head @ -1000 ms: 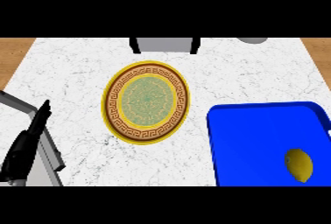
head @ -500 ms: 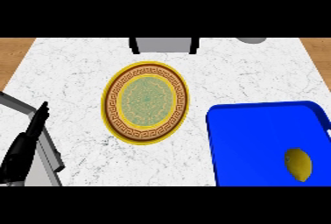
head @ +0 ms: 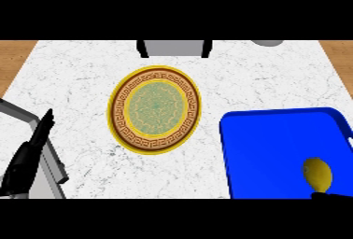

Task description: Pick the lemon from the tray and place it in the plate

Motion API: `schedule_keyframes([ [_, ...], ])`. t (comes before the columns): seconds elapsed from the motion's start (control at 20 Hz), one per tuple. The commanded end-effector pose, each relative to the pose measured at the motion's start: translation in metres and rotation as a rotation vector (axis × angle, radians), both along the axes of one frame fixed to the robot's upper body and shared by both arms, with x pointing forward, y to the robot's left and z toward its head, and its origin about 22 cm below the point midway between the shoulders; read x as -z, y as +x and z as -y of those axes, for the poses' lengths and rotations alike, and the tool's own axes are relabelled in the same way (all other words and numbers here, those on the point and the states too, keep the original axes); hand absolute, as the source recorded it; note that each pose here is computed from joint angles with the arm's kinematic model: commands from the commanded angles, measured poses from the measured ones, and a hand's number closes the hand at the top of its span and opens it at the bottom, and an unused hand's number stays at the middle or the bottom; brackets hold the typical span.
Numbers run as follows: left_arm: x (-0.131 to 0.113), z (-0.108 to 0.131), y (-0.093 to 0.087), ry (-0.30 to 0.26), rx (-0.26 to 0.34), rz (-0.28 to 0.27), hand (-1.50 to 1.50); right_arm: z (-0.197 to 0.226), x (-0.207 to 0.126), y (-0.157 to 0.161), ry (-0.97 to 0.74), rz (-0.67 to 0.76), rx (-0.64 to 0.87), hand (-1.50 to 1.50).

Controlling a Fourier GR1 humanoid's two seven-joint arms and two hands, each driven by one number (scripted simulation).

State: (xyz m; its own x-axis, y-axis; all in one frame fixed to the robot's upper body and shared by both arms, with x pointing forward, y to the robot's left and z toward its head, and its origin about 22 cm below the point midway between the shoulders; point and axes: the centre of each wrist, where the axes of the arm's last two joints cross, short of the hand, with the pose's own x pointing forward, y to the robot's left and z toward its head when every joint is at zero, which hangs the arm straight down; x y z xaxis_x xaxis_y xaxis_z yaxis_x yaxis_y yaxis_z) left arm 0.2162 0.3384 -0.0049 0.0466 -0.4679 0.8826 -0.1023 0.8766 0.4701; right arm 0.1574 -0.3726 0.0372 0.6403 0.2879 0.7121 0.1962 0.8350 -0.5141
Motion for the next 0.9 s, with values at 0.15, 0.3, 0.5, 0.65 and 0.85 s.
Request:
schedule_keyframes([
  [0.15, 0.013, -0.002, -0.004, -0.004, -0.007, -0.011, 0.0, -0.003, 0.031, 0.013, 0.017, -0.062, -0.052, -1.5],
  [0.3, 0.003, -0.003, 0.0, 0.005, -0.011, 0.001, 0.0, 0.008, 0.044, 0.01, 0.04, -0.073, -0.025, -1.5],
  [0.5, 0.0, 0.013, -0.008, 0.006, -0.002, 0.0, 0.0, -0.007, 0.052, 0.011, 0.025, -0.079, -0.035, -1.5],
  [0.65, 0.004, -0.003, -0.006, 0.005, -0.012, -0.009, 0.0, -0.016, 0.049, 0.015, 0.038, -0.067, -0.036, -1.5],
  [0.85, -0.008, 0.004, -0.007, 0.015, -0.005, 0.006, 0.0, -0.005, 0.055, 0.03, 0.048, 0.037, -0.041, 1.5],
])
